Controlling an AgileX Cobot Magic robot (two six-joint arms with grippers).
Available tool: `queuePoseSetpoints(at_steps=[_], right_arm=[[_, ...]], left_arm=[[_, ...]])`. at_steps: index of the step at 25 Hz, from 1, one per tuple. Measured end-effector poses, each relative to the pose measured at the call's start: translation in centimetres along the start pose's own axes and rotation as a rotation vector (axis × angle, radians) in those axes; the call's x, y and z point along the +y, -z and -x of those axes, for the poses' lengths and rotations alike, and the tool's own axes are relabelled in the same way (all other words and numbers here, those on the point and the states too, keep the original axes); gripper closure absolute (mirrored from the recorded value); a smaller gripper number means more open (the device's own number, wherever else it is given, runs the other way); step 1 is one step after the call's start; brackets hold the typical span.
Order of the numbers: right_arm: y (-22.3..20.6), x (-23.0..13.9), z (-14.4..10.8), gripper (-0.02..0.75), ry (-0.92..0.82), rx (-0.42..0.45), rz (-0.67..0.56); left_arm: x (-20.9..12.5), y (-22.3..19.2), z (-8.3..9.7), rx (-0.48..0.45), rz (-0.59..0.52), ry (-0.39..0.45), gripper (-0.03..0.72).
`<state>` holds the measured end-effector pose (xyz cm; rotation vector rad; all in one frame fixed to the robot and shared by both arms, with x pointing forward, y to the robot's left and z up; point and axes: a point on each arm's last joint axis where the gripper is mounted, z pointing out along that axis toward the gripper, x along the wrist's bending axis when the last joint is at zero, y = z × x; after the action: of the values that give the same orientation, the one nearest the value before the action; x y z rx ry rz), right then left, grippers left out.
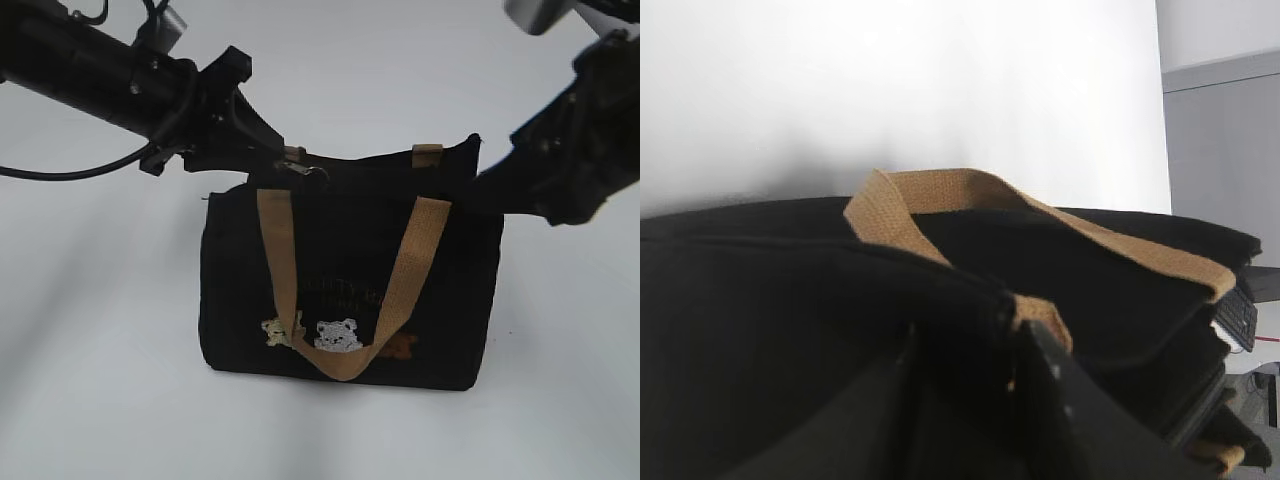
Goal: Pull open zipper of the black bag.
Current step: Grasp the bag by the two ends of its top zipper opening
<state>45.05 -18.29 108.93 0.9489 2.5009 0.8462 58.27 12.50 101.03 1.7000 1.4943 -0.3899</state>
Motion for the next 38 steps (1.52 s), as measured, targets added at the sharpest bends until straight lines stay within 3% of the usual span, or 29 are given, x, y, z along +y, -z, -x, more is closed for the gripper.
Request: queuePoseSetpoints(at_steps=[6,17,38], right_arm=[[-3.3,4.0,-0.8,0.239,0.142,0.047,0.02],[-8.6,7.9,-0.9,0.348,0.287,0.08,0.011],[-11.7,7.7,-1.1,0.464,0.364,0.129,-0.028]], left_arm=[[0.5,-1.0,-0.4,-0.004,-0.019,0.002,0.657],[0.9,-0.7,0.4,-0.033,-0.043,-0.03,0.657],[0.8,-0.7,0.4,-0.034,-0.047,-0.032,0.658]])
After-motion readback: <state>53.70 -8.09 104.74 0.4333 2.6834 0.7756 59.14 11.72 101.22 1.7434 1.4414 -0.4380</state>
